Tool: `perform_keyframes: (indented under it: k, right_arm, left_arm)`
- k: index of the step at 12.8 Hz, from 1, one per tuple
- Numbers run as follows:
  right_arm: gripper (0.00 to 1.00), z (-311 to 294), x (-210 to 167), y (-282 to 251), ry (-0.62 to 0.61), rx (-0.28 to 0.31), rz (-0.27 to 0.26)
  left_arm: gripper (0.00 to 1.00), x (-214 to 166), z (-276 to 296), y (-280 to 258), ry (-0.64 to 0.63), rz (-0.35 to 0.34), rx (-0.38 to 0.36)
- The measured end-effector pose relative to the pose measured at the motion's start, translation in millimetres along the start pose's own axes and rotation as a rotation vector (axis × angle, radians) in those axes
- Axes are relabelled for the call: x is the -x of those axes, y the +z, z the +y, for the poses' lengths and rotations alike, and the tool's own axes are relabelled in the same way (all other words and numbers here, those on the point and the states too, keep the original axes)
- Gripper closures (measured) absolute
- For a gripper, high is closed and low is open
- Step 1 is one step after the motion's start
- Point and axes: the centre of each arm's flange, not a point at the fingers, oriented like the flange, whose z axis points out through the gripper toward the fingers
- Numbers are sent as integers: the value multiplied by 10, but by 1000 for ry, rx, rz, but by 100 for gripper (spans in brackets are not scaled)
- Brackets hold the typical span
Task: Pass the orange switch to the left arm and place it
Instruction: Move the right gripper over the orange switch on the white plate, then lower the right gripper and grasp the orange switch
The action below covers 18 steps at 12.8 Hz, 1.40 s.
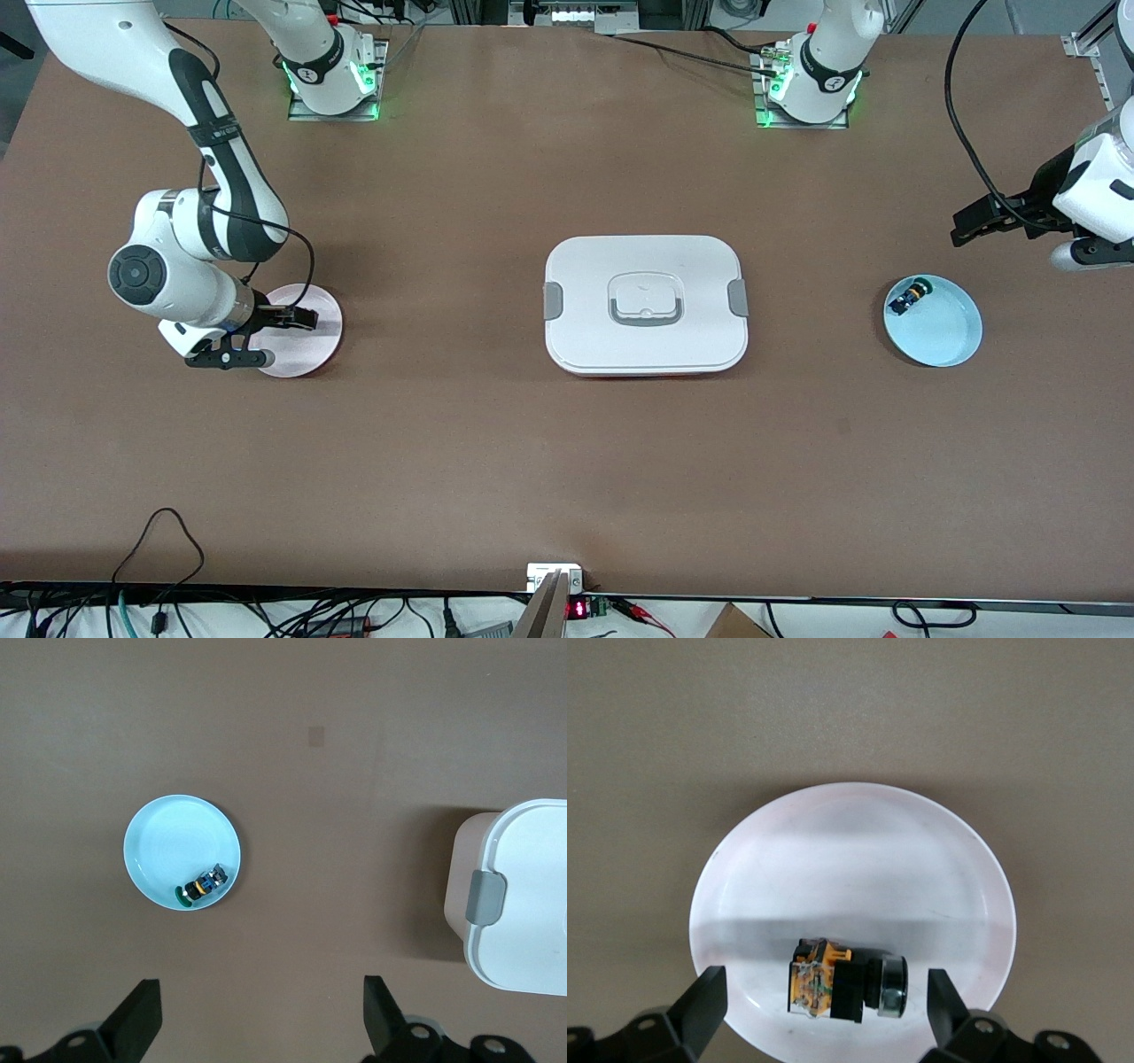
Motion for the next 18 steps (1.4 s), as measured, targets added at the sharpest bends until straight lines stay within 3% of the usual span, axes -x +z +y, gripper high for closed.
perform_keyframes:
  k: [12,18]
  right_arm:
    - [0,23,118,387,45,5,-62]
    - [0,46,150,427,15,60,-68]
  left_arm:
    - [0,-4,-25,-11,-4,2,4]
    - [0,-2,-7,-11,-2,2,6]
